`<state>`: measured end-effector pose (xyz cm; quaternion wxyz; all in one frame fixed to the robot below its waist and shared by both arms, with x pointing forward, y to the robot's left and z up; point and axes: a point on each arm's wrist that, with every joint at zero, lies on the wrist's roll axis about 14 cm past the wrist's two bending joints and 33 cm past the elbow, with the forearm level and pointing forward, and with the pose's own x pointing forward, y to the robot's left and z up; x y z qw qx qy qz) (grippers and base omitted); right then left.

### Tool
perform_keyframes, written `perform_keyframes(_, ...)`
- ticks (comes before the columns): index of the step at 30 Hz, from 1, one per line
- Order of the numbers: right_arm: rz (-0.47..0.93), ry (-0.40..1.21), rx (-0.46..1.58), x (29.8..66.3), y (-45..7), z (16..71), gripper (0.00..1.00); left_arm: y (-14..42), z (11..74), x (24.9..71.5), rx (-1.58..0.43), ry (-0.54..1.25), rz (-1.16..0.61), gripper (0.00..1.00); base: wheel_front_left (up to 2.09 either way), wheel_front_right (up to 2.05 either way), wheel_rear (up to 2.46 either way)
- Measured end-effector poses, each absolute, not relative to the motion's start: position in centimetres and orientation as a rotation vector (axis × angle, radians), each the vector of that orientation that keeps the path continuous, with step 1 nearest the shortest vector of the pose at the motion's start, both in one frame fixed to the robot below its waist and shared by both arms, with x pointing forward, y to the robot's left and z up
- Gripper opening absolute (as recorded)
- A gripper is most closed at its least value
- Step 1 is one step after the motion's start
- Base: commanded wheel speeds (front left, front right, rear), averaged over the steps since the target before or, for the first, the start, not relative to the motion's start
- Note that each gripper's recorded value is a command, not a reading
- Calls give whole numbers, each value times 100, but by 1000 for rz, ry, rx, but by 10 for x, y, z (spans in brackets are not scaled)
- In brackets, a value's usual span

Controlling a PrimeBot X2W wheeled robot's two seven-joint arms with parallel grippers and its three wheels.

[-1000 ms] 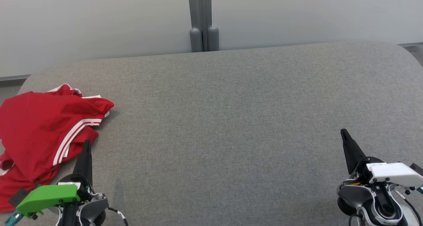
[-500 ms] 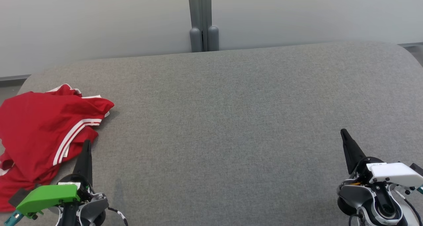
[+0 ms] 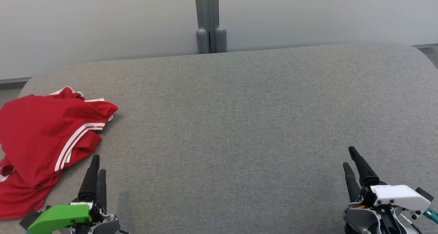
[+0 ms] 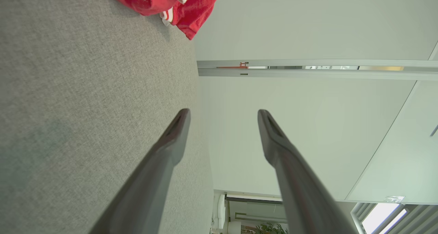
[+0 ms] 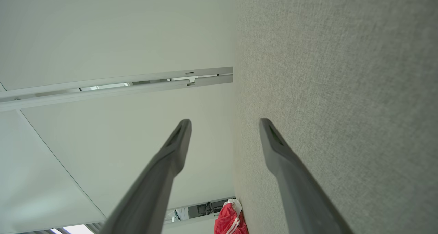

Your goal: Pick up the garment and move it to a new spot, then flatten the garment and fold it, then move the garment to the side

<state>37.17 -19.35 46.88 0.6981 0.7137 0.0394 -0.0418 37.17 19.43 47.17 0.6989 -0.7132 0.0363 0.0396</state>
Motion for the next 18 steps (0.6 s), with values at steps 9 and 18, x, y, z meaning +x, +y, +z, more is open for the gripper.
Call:
perform_keyframes(9,-96,77,1514,373,-191,471,100,190,482,374,-1512,56,67,100,0,0,0)
perform_keyframes(18,-59,58,1332,379,-187,483,100,192,492,377,-1294,27,51,100,0,0,0)
